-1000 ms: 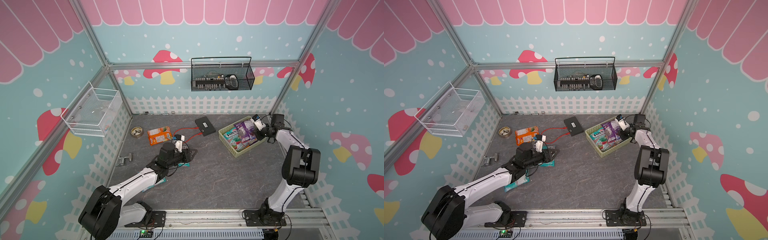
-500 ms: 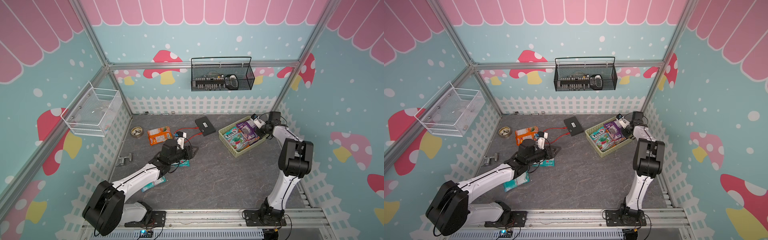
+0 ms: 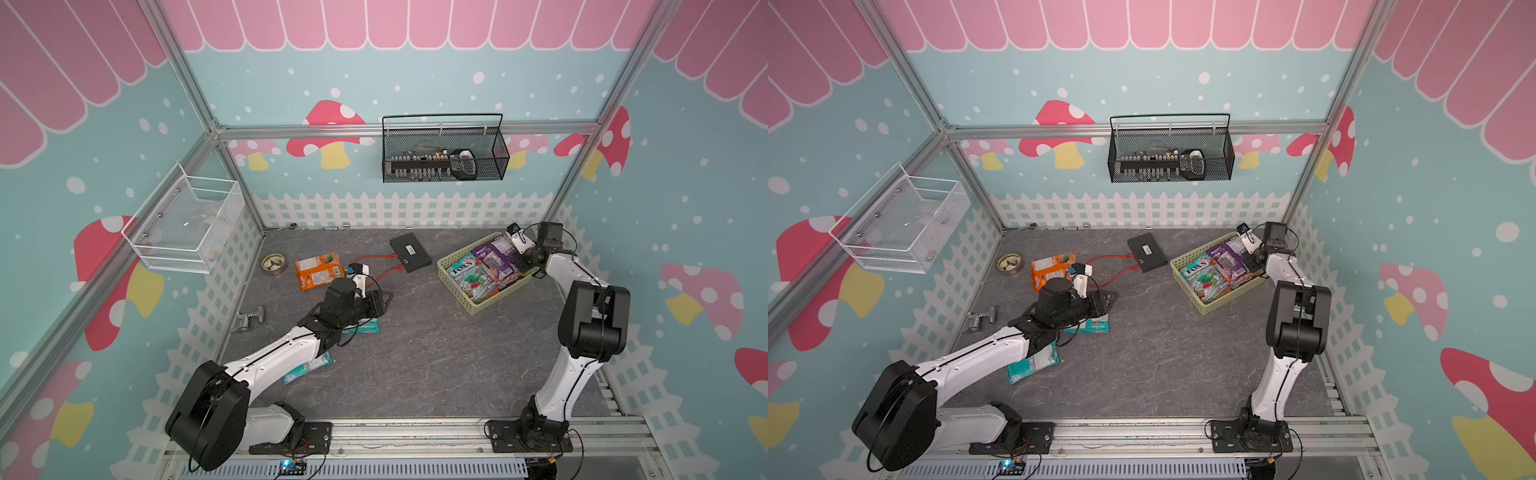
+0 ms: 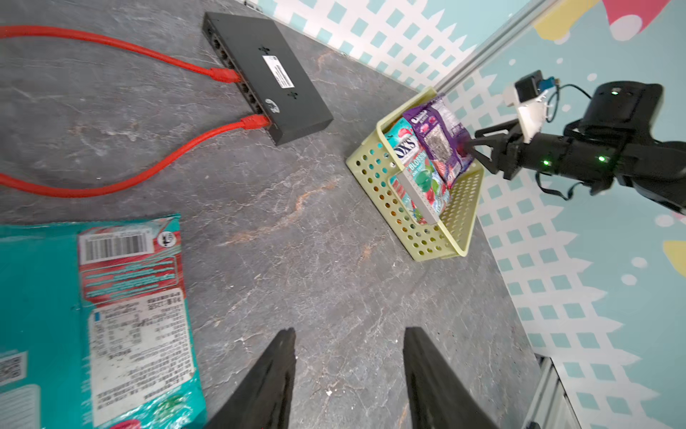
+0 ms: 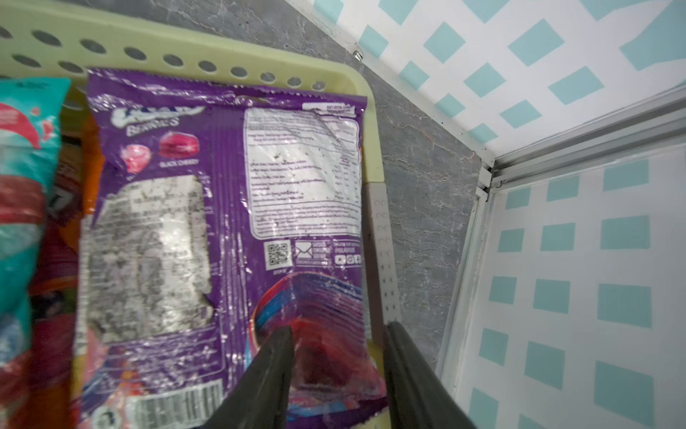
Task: Put the candies in the basket
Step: Place the candy in the basket, then pick up the candy at the center of the board.
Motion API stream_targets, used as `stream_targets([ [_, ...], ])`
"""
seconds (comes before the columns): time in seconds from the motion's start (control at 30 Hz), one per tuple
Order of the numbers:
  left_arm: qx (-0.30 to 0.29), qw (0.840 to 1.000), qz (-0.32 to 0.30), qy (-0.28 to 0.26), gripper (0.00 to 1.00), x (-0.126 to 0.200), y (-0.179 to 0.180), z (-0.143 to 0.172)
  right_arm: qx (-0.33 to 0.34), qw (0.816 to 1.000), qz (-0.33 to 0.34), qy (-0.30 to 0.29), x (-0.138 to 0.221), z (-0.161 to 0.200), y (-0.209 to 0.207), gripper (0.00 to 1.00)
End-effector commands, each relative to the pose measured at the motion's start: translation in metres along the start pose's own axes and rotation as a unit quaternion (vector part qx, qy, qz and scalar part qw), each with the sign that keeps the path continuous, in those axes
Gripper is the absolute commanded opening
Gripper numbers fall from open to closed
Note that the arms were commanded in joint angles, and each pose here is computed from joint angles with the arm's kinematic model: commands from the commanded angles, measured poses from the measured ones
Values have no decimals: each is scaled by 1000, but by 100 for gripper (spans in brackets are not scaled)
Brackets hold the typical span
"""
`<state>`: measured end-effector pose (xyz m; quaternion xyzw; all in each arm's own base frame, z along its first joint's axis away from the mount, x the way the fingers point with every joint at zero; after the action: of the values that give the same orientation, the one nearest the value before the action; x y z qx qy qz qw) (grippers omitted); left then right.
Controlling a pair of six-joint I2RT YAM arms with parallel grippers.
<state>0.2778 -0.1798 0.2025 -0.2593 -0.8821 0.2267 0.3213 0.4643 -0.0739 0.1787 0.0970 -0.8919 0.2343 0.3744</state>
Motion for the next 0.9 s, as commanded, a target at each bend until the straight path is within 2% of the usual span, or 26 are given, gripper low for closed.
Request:
stream_targets([
  [0.0,3,999,-41,-22,51,8,5,-6,-62,997,10,-35,17,-17,7,46],
  [0.17,42,992,-118,-30,50,14,35,-1,-130,988,-22,-82,34,-27,22,52],
  [0.3,85,981,-166,-54,48,30,68,-3,-200,969,-77,-126,54,-35,47,54],
  [0.4,104,973,-196,-59,47,38,92,-2,-263,953,-83,-127,68,-41,71,57],
  [0.53,116,966,-222,-64,44,44,112,2,-359,917,-143,-95,78,-43,104,55],
  [0.7,109,983,-143,-42,38,30,109,7,-362,896,-246,-79,90,-45,174,56],
  [0.87,125,979,-158,-14,33,16,124,17,-348,880,-310,-91,108,-48,244,59],
])
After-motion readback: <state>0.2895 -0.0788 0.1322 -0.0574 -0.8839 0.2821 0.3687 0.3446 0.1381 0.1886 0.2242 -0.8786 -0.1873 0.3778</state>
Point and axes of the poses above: each gripper's point midway between its finger pads, its own x axis back along the fingers, its own y axis along the line the jaws close on, z = x × y, the point moved 8 cm from there along x, back along the fingers, and after that the axes turned 2 degrees about -x, right-handed, at the moved point
